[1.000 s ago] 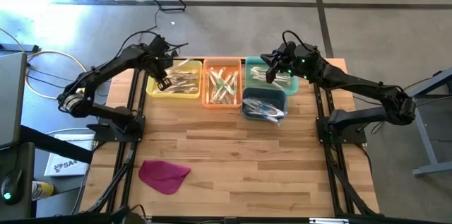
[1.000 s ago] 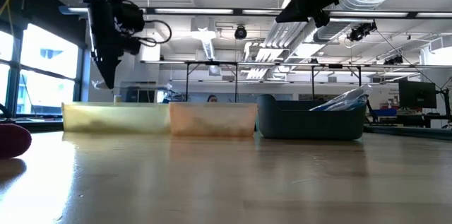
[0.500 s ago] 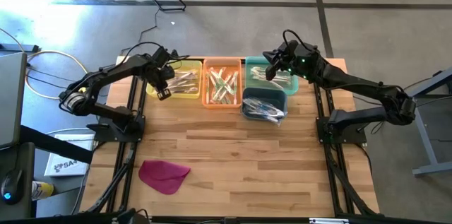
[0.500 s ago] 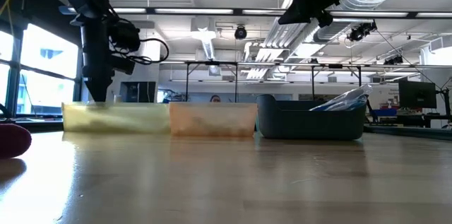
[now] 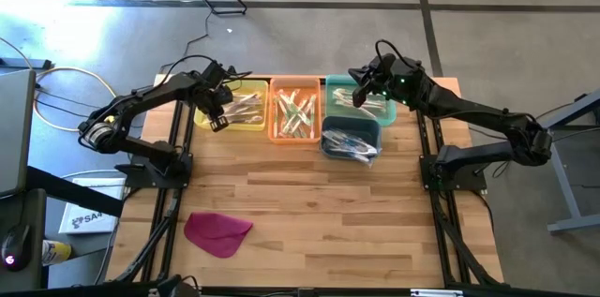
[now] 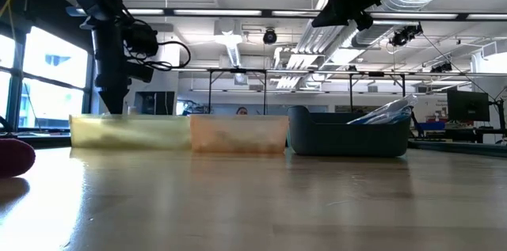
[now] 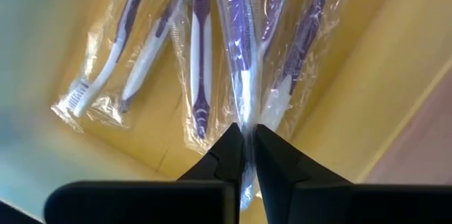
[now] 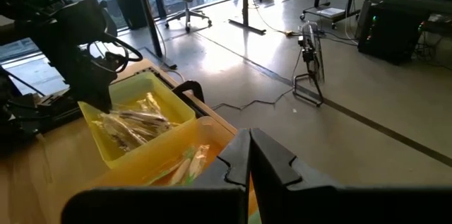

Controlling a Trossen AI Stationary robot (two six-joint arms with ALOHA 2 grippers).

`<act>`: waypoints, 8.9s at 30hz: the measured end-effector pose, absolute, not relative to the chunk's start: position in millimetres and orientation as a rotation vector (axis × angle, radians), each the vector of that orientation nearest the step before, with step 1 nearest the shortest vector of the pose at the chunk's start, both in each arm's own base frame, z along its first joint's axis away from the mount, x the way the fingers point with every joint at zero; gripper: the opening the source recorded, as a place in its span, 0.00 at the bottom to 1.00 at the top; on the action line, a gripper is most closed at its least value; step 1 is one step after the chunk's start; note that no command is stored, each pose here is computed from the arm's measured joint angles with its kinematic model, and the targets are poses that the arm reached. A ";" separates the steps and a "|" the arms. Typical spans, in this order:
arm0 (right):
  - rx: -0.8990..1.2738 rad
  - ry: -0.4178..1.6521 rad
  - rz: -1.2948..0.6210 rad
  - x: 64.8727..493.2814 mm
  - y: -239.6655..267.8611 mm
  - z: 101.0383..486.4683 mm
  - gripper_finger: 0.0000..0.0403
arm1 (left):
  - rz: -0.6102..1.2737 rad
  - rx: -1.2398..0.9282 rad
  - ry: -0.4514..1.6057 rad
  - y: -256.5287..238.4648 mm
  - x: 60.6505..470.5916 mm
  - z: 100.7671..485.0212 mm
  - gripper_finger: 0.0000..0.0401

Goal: Pick & Place Toothbrushes
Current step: Put the violet toothbrush into the yellow bin, then return to Home Position

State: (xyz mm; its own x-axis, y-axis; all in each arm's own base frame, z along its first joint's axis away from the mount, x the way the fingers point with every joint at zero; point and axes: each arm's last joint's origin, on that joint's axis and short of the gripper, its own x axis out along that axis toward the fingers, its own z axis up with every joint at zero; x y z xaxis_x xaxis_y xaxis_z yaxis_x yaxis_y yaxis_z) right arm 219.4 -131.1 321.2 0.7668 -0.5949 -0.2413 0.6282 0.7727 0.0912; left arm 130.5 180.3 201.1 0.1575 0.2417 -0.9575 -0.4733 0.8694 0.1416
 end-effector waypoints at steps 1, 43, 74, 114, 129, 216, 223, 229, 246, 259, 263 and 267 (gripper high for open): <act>0.171 0.204 -0.667 219.4 -131.1 321.2 0.01 | 0.513 -0.211 1.317 180.2 130.5 201.1 0.07; 0.171 0.204 -0.667 219.4 -131.1 321.2 0.01 | 0.546 -0.278 1.089 165.5 168.5 208.8 0.02; 0.239 0.302 -0.370 266.4 -135.5 278.7 0.01 | 0.438 -0.283 0.577 95.7 254.4 239.1 0.02; 0.123 0.088 -0.041 289.3 2.8 315.6 0.01 | 0.146 0.074 0.106 3.3 228.4 326.4 0.00; 0.041 0.184 -0.057 226.2 3.5 343.1 0.01 | 0.144 0.119 0.188 -1.5 172.1 337.9 0.00; 0.173 0.072 -0.096 84.4 2.5 335.7 0.01 | -0.092 0.120 -0.031 -19.7 93.7 174.5 0.00; 0.171 0.080 -0.097 84.4 2.5 334.9 0.01 | -0.100 0.118 -0.015 -20.1 94.4 172.8 0.00; 0.172 0.115 -0.100 84.0 2.5 331.5 0.01 | -0.100 0.123 -0.012 -20.1 94.5 172.4 0.00; 0.199 -0.074 -0.083 31.7 -2.3 337.0 0.01 | -0.097 0.122 -0.022 -20.0 94.6 172.9 0.00; 0.221 -0.095 -0.084 5.0 -4.9 327.0 0.01 | -0.097 0.122 -0.024 -20.0 94.5 173.0 0.00; 0.221 -0.115 -0.082 -1.2 -5.5 325.6 0.01 | -0.097 0.122 -0.024 -20.0 94.5 173.0 0.00; 0.222 -0.119 -0.096 -4.4 -6.2 323.9 0.01 | -0.097 0.122 -0.024 -20.0 94.6 173.0 0.00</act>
